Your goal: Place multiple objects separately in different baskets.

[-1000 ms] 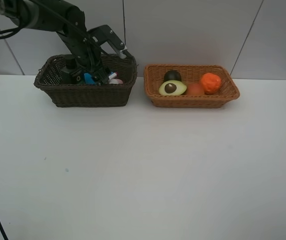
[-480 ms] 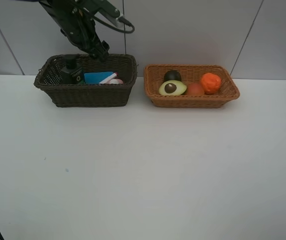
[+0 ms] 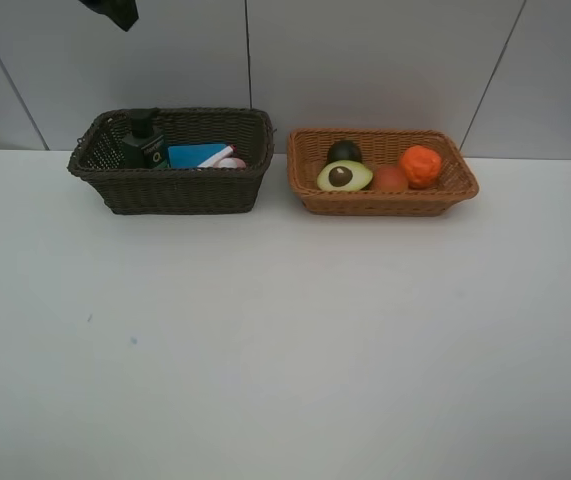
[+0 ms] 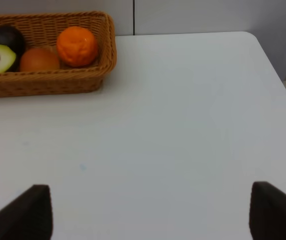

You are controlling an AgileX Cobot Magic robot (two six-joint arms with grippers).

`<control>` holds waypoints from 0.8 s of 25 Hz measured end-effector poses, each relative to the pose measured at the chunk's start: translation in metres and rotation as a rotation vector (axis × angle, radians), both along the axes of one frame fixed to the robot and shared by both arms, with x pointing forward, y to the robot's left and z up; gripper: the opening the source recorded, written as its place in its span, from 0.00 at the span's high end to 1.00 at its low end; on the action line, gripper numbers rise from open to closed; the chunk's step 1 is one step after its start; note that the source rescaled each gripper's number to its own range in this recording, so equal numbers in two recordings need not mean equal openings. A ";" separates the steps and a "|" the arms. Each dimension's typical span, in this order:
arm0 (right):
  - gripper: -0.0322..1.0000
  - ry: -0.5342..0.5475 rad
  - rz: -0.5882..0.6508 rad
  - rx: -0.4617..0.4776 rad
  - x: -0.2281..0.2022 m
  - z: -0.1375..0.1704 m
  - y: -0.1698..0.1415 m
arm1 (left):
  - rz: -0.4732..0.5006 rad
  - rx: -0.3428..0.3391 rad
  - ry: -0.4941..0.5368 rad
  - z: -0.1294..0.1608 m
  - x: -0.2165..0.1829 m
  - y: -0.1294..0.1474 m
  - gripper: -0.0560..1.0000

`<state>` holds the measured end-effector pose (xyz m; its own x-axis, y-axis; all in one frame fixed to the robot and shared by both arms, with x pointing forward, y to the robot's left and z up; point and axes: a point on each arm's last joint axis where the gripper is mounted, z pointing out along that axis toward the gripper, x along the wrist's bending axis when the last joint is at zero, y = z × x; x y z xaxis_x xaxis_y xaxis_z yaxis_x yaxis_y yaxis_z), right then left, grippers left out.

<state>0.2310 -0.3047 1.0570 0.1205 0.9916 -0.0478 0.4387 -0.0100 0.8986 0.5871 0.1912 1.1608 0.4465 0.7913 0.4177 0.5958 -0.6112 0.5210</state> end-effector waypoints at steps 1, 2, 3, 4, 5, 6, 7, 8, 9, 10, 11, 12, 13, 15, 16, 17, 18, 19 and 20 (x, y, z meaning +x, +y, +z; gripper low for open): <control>0.06 0.000 0.000 0.000 0.000 0.000 0.000 | 0.018 0.016 0.000 0.008 -0.009 0.005 0.00; 0.06 0.000 0.000 0.000 0.000 0.000 0.000 | 0.042 0.033 -0.003 0.018 -0.019 0.012 0.00; 0.06 0.000 0.000 0.000 0.000 0.000 0.000 | 0.067 0.047 -0.013 0.028 -0.029 0.019 0.00; 0.06 0.000 0.000 0.000 0.000 0.000 0.000 | 0.091 0.057 -0.027 0.038 -0.041 0.026 0.00; 0.06 0.000 0.000 0.000 0.000 0.000 0.000 | 0.114 0.061 -0.041 0.046 -0.050 0.031 0.00; 0.06 0.000 0.000 0.000 0.000 0.000 0.000 | 0.138 0.064 -0.062 0.056 -0.063 0.038 0.00; 0.06 0.000 0.000 0.000 0.000 0.000 0.000 | 0.161 0.063 -0.079 0.064 -0.077 0.045 0.00; 0.06 0.000 0.000 0.000 0.000 0.000 0.000 | 0.183 0.061 -0.090 0.070 -0.088 0.051 0.00; 0.06 0.000 0.000 0.000 0.000 0.000 0.000 | 0.209 0.059 -0.103 0.075 -0.102 0.058 0.00; 0.06 0.000 0.000 0.000 0.000 0.000 0.000 | 0.235 0.054 -0.120 0.081 -0.117 0.066 0.00; 0.06 0.000 0.000 0.000 0.000 0.000 0.000 | 0.258 0.051 -0.135 0.085 -0.130 0.072 0.00; 0.06 0.000 0.000 0.000 0.000 0.000 0.000 | 0.276 0.046 -0.148 0.086 -0.140 0.077 0.00; 0.06 0.000 0.000 0.000 0.000 0.000 0.000 | 0.296 0.039 -0.173 0.088 -0.152 0.083 0.00; 0.06 0.000 0.000 0.000 0.000 0.000 0.000 | 0.327 0.018 -0.216 0.091 -0.176 0.095 0.00; 0.06 0.000 0.000 0.000 0.000 0.000 0.000 | 0.346 0.007 -0.224 0.089 -0.186 0.100 0.00; 0.06 0.000 0.000 0.000 0.000 0.000 0.000 | 0.365 -0.003 -0.242 0.088 -0.199 0.107 0.00; 0.06 0.000 0.000 0.000 0.000 0.000 0.000 | 0.380 -0.008 -0.253 0.086 -0.210 0.113 0.00; 0.06 0.000 0.000 0.000 0.000 0.000 0.000 | 0.408 -0.014 -0.259 0.082 -0.220 0.119 0.00; 0.06 0.000 0.000 0.000 0.000 0.000 0.000 | 0.435 -0.019 -0.269 0.079 -0.231 0.126 0.00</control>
<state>0.2310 -0.3047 1.0570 0.1205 0.9916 -0.0478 0.4387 -0.0100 0.8986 0.3562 0.3169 1.2399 -0.0477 0.8885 0.4563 0.6361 -0.3252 0.6997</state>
